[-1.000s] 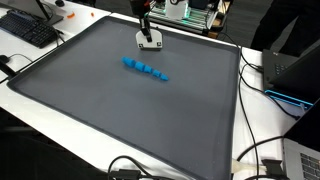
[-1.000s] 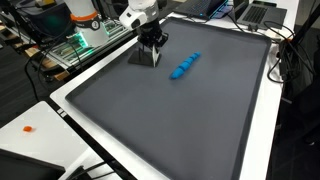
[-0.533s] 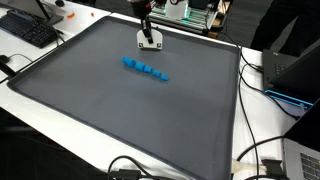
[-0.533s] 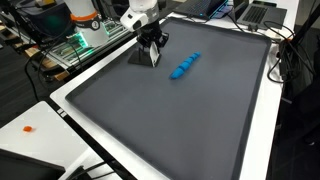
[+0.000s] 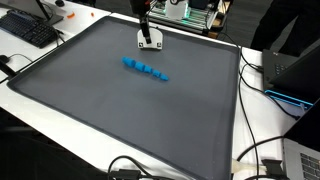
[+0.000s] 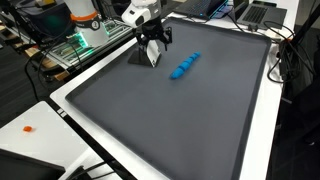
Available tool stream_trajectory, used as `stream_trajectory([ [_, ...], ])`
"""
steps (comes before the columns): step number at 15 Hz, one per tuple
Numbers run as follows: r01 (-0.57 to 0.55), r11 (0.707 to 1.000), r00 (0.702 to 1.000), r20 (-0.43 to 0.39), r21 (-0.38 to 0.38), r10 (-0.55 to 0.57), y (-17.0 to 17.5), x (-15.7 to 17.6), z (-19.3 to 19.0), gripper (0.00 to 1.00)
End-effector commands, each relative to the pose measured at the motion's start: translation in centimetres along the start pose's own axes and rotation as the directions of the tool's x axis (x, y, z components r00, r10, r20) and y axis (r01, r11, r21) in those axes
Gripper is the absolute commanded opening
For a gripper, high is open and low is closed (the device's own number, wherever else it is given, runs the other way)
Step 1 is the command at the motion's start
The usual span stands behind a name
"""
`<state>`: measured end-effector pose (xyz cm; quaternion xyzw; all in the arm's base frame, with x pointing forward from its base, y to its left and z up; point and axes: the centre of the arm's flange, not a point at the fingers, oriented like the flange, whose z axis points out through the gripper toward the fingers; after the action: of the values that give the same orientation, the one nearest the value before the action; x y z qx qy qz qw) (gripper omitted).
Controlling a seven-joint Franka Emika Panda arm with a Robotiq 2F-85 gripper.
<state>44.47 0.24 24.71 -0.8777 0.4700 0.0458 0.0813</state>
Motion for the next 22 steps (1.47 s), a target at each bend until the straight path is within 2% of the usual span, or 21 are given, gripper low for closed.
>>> stream_trajectory([
  [1,0.044,0.999,0.999,-0.005,-0.027,-0.044,0.0,-0.1,-1.9,1.0],
  [9,0.142,0.987,0.99,-0.003,-0.082,-0.142,0.0,0.0,-4.7,1.0],
  [13,0.261,0.962,0.965,-0.02,-0.076,-0.263,-0.9,-0.5,-7.5,1.0],
  [17,0.408,0.91,0.91,-0.049,-0.071,-0.412,-2.1,-0.9,-9.9,1.0],
  [22,0.601,0.791,0.79,-0.065,-0.111,-0.609,-3.6,-1.4,-12.3,1.0],
])
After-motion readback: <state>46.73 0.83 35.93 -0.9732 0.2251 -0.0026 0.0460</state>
